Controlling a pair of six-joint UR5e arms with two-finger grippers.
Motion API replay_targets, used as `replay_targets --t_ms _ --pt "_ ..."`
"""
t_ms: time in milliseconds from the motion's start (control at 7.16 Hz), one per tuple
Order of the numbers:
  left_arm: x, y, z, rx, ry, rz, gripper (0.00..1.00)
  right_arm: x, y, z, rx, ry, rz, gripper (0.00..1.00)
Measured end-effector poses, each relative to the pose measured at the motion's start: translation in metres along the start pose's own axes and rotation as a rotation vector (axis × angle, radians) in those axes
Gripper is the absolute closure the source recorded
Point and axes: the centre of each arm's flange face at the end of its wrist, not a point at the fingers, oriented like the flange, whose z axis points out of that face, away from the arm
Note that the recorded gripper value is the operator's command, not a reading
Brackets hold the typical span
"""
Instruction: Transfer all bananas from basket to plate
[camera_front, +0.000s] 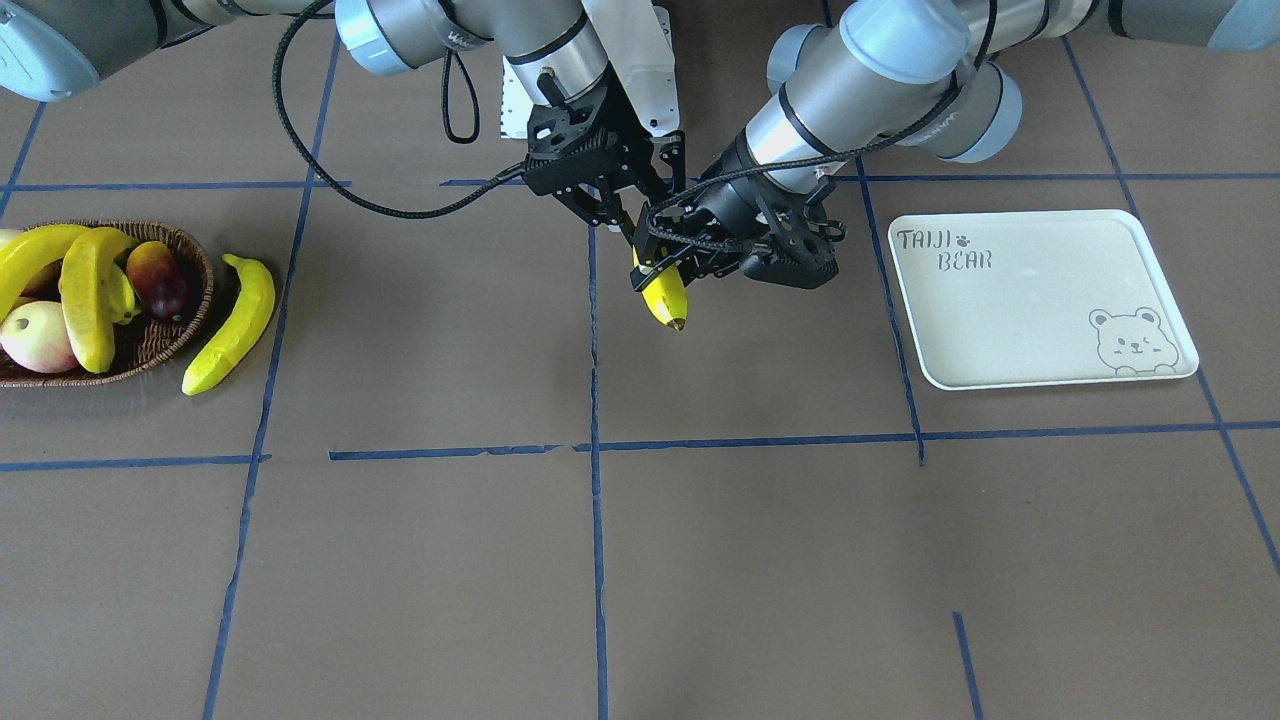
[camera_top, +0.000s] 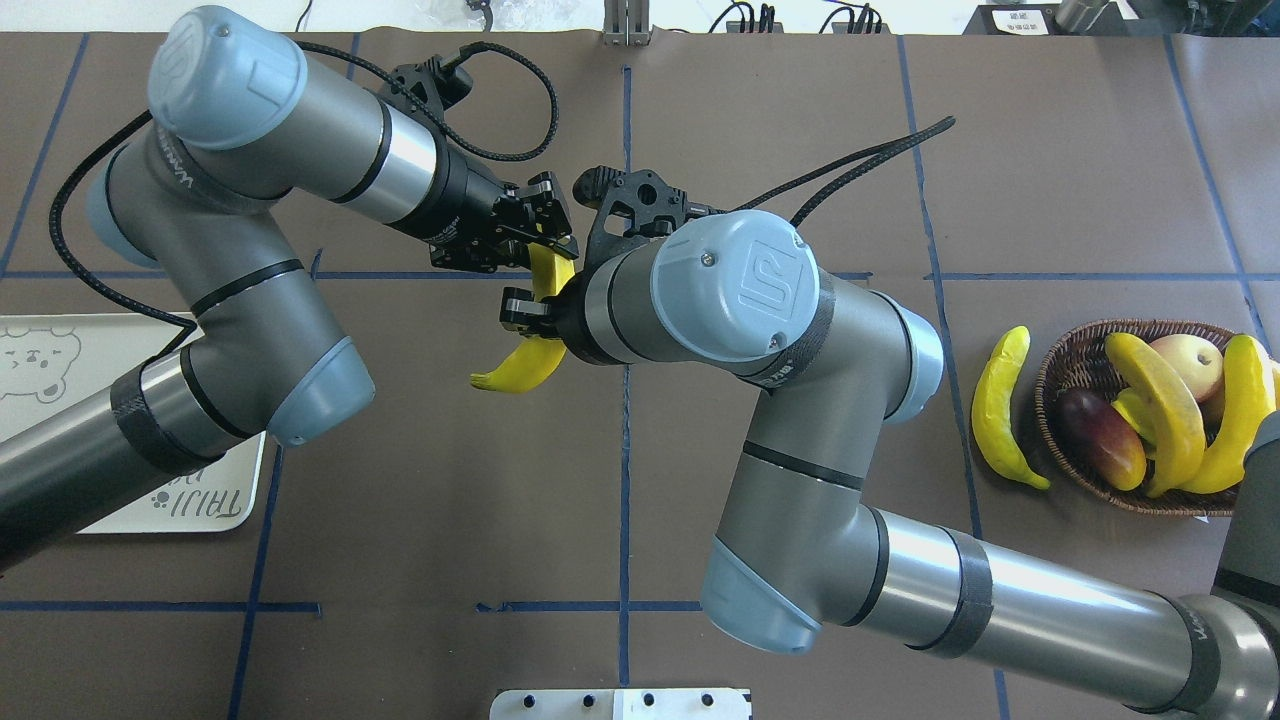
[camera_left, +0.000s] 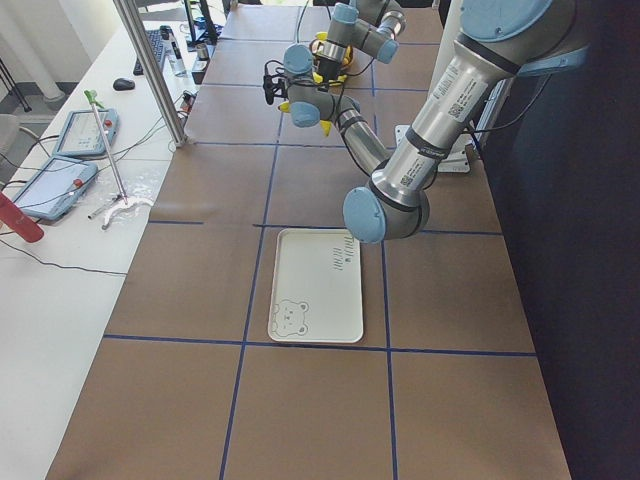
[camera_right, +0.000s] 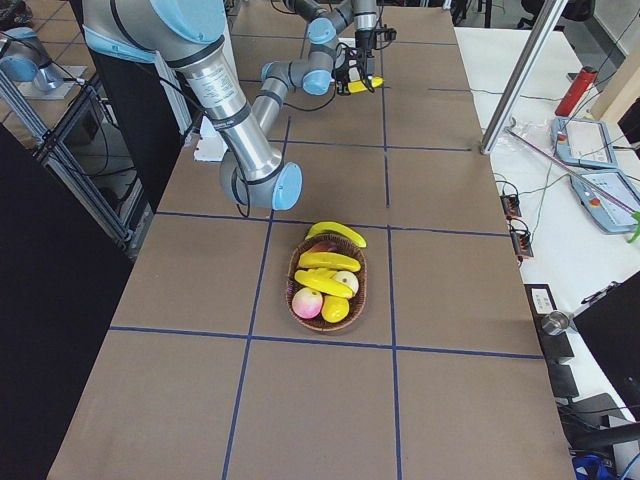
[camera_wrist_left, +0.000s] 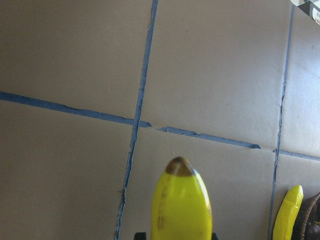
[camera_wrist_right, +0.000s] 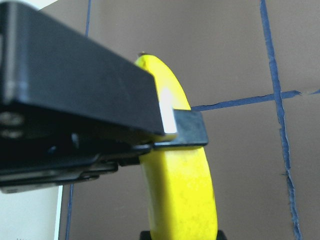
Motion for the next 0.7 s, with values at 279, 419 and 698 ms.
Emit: replay_targets --t_ms 279,419,698 --pt "0.0 0.001 -0.002 0.001 0.0 0.0 1.0 -0.001 -0.001 -0.002 0.0 -0.003 0.003 0.0" --pt "0.0 0.0 -0.004 0.002 -0.002 -0.002 1.0 -0.001 -0.004 -0.005 -0.001 -0.007 0.005 0.0" --pt "-0.02 -0.01 -0.009 0.016 -0.024 -0.024 1.0 0.008 -0.029 -0.018 -0.017 0.026 0.028 0.0"
